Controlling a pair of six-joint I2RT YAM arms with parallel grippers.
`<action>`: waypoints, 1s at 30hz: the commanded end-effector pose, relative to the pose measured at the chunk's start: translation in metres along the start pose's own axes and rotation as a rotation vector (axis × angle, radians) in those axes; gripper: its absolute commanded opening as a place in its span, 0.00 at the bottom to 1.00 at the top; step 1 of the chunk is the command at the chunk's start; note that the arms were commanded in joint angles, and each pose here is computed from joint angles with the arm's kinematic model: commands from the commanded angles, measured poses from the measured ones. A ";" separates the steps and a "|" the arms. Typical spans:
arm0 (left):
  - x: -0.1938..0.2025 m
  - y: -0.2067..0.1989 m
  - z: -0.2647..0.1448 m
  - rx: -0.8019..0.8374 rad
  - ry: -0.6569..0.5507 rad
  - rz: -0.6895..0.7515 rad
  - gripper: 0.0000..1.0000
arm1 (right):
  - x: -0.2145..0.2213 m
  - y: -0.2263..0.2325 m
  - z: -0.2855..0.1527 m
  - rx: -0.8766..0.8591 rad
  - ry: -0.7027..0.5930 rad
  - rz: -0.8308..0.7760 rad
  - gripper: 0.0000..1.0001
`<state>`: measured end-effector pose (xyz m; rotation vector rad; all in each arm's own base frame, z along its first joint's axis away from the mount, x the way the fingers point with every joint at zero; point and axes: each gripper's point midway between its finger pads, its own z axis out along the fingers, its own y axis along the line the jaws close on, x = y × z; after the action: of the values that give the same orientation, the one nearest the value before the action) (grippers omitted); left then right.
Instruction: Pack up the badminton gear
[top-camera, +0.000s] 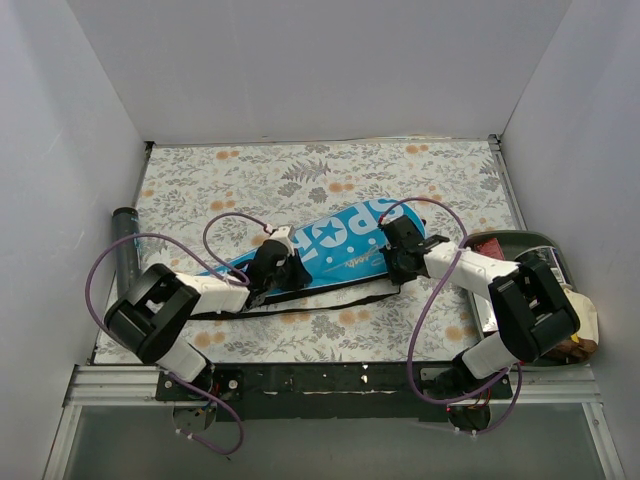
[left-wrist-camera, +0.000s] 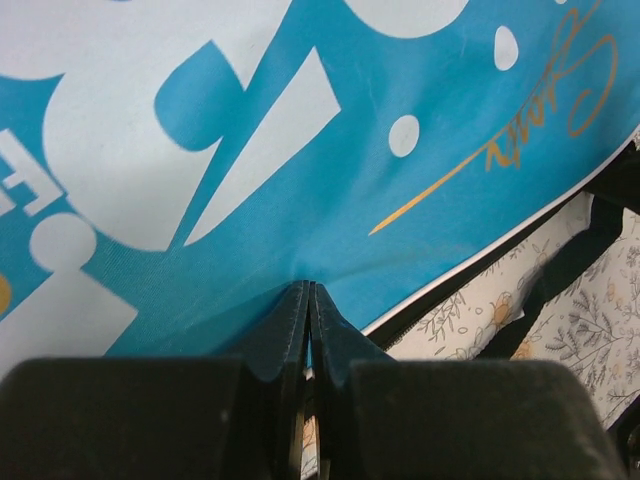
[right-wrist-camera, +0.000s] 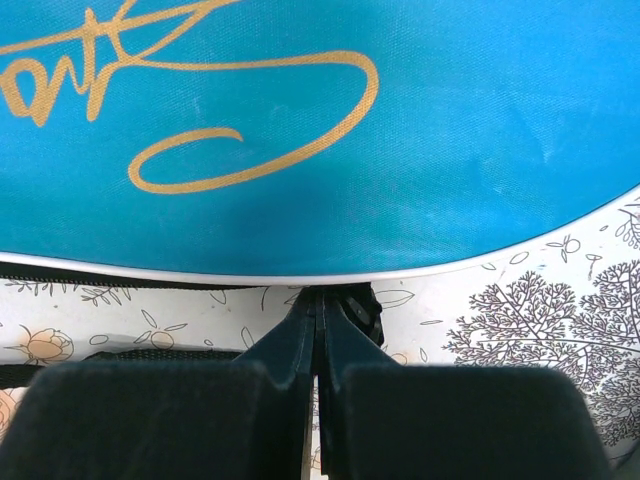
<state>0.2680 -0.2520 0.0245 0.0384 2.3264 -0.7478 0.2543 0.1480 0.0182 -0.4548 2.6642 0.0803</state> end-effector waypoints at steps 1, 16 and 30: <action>0.045 0.038 0.004 -0.134 0.159 0.016 0.00 | 0.025 0.011 -0.002 -0.033 0.070 -0.008 0.01; 0.060 0.039 0.011 -0.136 0.240 0.031 0.00 | 0.011 0.110 0.009 -0.162 0.061 -0.158 0.01; 0.059 0.033 0.008 -0.105 0.240 0.044 0.00 | 0.002 0.157 0.010 -0.148 0.043 -0.243 0.01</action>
<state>0.2777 -0.2746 0.0235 0.0897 2.3400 -0.8146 0.2170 0.3226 0.0211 -0.8404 2.5532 0.3286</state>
